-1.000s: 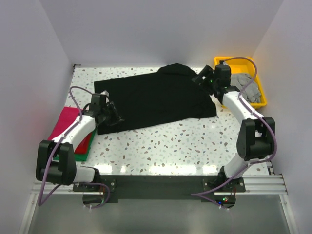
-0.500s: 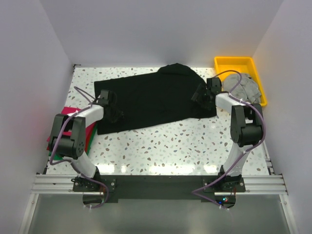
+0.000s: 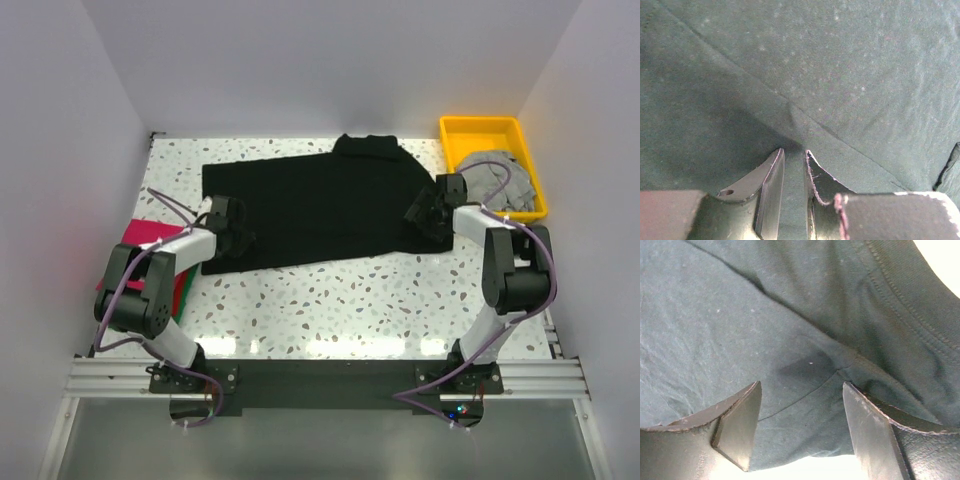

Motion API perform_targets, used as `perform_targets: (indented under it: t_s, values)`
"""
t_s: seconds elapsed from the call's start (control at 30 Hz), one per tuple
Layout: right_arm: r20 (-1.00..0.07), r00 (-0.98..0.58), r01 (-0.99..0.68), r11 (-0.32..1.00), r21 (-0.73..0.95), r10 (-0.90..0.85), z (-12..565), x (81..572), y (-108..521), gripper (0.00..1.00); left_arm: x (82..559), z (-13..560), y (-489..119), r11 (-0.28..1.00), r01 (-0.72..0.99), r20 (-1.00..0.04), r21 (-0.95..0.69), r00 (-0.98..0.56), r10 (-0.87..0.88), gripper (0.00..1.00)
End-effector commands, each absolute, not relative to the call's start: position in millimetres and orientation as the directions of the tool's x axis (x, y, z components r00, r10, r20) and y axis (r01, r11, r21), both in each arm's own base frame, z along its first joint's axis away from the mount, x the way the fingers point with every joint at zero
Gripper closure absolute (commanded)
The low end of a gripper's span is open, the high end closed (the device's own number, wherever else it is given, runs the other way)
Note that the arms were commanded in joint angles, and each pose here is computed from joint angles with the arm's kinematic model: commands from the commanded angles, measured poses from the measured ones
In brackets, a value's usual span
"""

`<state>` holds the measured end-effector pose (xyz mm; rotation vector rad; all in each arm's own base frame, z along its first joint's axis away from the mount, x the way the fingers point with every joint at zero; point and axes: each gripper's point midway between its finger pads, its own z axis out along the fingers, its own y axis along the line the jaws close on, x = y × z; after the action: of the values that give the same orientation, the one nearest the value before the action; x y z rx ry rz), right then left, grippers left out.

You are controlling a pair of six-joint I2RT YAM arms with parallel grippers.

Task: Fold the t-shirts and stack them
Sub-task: Fold the tshirt

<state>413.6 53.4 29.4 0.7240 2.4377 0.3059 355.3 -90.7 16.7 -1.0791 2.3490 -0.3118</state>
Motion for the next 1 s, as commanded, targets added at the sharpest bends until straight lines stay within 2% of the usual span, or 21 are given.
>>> perform_targets:
  t_s: [0.0,0.1,0.23,0.4,0.57,0.83,0.97]
  values:
    - [-0.368,-0.72,0.544,0.808,0.226,0.588,2.1,359.9,22.3,0.31,312.4,-11.3,-70.9,0.669,-0.695,-0.371,-0.263,-0.568,-0.735,0.73]
    - [-0.33,-0.734,0.544,0.805,0.238,0.593,-4.9,334.8,24.7,0.31,303.2,-9.5,-71.0,0.686,-0.682,-0.384,-0.255,-0.58,-0.719,0.72]
    - [-0.343,-0.73,0.535,0.807,0.251,0.591,2.2,310.6,25.4,0.31,288.5,-9.9,-67.8,0.701,-0.67,-0.393,-0.246,-0.592,-0.704,0.72]
    - [-0.274,-0.758,0.521,0.801,0.295,0.593,-0.3,275.8,39.6,0.33,265.2,-9.5,-62.5,0.711,-0.659,-0.398,-0.245,-0.6,-0.694,0.72]
    - [-0.272,-0.756,0.528,0.8,0.285,0.596,2.6,247.1,38.1,0.33,243.8,-8.1,-65.3,0.723,-0.634,-0.382,-0.274,-0.618,-0.687,0.72]
    - [-0.316,-0.742,0.514,0.804,0.298,0.591,26.8,219.8,35.2,0.33,230.4,2.6,-66.7,0.754,-0.584,-0.391,-0.302,-0.645,-0.657,0.72]
    - [-0.38,-0.713,0.477,0.805,0.353,0.59,55.4,235.0,37.5,0.32,257.8,35.2,-74.3,0.758,-0.545,-0.43,-0.359,-0.624,-0.652,0.69]
